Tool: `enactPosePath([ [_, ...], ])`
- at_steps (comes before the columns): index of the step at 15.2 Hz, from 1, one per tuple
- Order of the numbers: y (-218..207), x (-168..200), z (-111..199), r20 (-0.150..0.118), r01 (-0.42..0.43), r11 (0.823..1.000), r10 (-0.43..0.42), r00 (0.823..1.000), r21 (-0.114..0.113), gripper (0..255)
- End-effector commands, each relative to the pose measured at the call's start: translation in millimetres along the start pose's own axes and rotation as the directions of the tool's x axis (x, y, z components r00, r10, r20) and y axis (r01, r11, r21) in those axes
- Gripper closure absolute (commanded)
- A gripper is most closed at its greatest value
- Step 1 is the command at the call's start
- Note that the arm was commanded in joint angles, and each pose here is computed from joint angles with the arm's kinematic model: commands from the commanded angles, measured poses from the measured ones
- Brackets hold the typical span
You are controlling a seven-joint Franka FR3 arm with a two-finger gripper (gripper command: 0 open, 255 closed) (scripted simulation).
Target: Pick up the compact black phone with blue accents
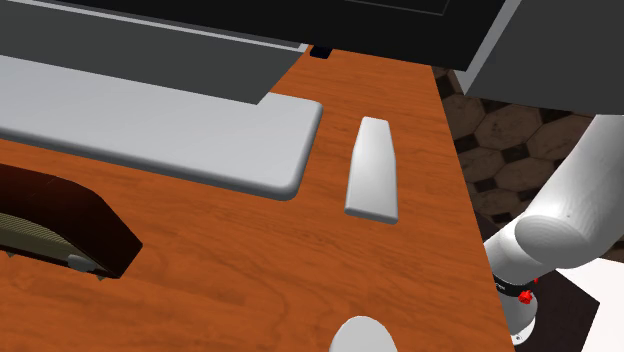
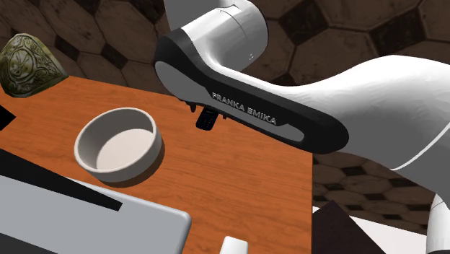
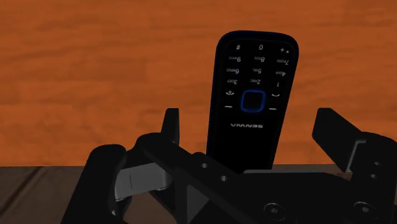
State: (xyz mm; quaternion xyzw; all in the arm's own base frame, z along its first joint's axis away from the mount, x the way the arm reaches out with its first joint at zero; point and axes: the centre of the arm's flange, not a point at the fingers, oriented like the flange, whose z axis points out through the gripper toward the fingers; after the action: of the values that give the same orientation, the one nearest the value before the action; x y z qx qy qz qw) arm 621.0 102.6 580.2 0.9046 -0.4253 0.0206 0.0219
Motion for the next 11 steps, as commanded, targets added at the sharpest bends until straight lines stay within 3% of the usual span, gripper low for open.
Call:
enactPosePath([
  [1,0.1,-0.9,2.9,0.000,0.000,1.000,0.000,1.000,0.000,255],
  [11,0.2,-0.1,-3.0,0.000,0.000,1.000,0.000,1.000,0.000,255],
])
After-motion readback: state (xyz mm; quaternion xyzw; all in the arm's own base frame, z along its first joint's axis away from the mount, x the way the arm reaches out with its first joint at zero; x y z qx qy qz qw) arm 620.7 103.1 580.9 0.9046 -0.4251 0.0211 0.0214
